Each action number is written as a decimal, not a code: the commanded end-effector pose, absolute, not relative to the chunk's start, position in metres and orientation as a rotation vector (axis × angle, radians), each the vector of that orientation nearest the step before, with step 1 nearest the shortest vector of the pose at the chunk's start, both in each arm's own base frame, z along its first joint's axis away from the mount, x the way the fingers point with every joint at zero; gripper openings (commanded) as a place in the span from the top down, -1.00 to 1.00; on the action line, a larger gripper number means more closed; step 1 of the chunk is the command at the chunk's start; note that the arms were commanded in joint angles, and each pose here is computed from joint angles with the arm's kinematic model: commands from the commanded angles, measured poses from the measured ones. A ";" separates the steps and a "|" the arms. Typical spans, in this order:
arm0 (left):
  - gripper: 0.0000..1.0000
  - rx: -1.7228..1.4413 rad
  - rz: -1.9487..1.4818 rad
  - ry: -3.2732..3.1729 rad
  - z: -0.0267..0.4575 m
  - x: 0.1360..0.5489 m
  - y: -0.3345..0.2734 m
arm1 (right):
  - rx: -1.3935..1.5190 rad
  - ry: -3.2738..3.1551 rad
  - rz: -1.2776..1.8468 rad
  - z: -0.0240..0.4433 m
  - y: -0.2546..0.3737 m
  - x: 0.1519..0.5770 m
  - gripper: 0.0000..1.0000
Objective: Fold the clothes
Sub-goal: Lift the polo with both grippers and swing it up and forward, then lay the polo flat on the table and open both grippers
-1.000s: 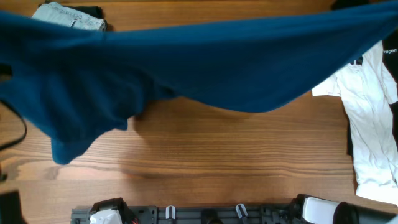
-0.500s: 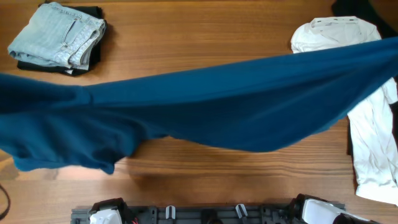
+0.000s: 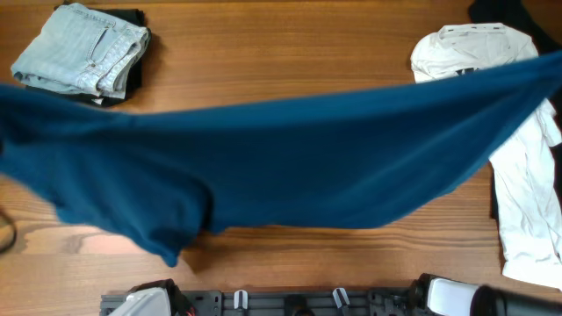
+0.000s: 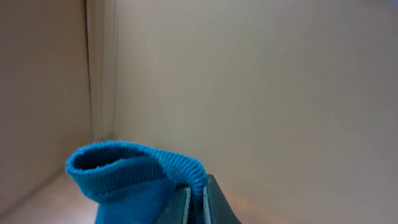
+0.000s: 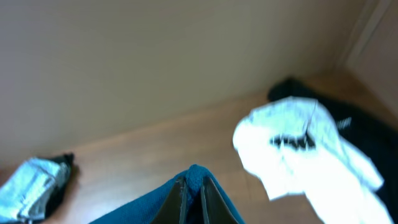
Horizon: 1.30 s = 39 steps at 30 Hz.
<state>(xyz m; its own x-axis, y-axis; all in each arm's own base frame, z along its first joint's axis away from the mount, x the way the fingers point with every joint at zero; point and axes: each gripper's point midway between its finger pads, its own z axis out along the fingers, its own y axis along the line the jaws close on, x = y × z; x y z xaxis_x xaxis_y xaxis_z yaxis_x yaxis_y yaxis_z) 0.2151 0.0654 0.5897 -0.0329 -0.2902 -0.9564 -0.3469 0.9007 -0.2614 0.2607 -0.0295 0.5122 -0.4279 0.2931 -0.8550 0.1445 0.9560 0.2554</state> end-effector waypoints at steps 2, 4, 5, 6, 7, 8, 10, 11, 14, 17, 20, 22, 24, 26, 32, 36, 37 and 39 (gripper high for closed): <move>0.92 -0.616 0.098 1.928 0.511 0.290 0.086 | 0.356 2.239 0.184 0.449 -0.045 0.315 0.92; 0.92 -0.638 0.107 2.050 0.478 0.319 0.091 | 0.363 2.340 0.192 0.418 -0.051 0.337 0.92; 0.92 -0.646 0.109 2.123 0.455 0.341 0.093 | 0.372 2.405 0.203 0.396 -0.055 0.355 0.92; 0.92 -0.650 0.106 2.166 0.440 0.356 0.095 | 0.370 2.449 0.206 0.380 -0.058 0.369 0.92; 0.92 -0.650 0.101 2.194 0.430 0.367 0.095 | 0.360 2.475 0.208 0.369 -0.059 0.378 0.92; 0.92 -0.652 0.099 2.214 0.421 0.377 0.097 | 0.354 2.504 0.214 0.356 -0.059 0.391 0.92; 0.92 -0.635 0.099 2.252 0.399 0.410 0.101 | 0.307 2.571 0.225 0.323 -0.056 0.421 0.92; 0.92 -0.636 0.099 2.261 0.391 0.421 0.102 | 0.301 2.594 0.232 0.310 -0.054 0.431 0.92; 0.92 -0.621 0.072 2.313 0.354 0.462 0.101 | 0.269 2.666 0.253 0.253 -0.048 0.476 0.92; 0.92 -0.582 0.047 2.341 0.322 0.500 0.089 | 0.249 2.646 0.259 0.222 -0.043 0.513 0.92; 0.92 -0.525 0.022 2.324 0.300 0.539 0.070 | 0.263 2.562 0.259 0.211 -0.047 0.547 0.92; 0.92 -0.477 -0.004 2.279 0.290 0.570 0.053 | 0.270 2.496 0.261 0.210 -0.049 0.569 0.91; 0.92 -0.443 -0.025 2.228 0.285 0.594 0.041 | 0.252 2.452 0.257 0.209 -0.048 0.583 0.92; 0.92 -0.415 -0.047 2.163 0.282 0.619 0.030 | 0.223 2.420 0.260 0.203 -0.040 0.598 0.92; 0.92 -0.365 -0.089 2.047 0.288 0.651 0.009 | 0.203 2.413 0.272 0.175 -0.018 0.620 0.92; 0.92 -0.342 -0.107 2.021 0.275 0.667 -0.005 | 0.214 2.416 0.229 0.152 -0.021 0.631 0.92; 0.92 -0.341 -0.108 2.024 0.267 0.671 -0.006 | 0.216 2.403 0.212 0.150 -0.024 0.636 0.92; 0.92 -0.343 -0.106 2.038 0.246 0.680 -0.007 | 0.213 2.374 0.196 0.149 -0.026 0.643 0.92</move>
<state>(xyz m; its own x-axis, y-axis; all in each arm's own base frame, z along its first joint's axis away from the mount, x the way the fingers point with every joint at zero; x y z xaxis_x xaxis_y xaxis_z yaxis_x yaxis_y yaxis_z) 0.6670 -0.0085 0.2800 -0.4131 -0.2915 -0.8628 -0.1818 0.9547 -0.2355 0.6347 -0.0149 0.1566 -0.7369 0.1954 -0.6471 0.0598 0.9724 0.2255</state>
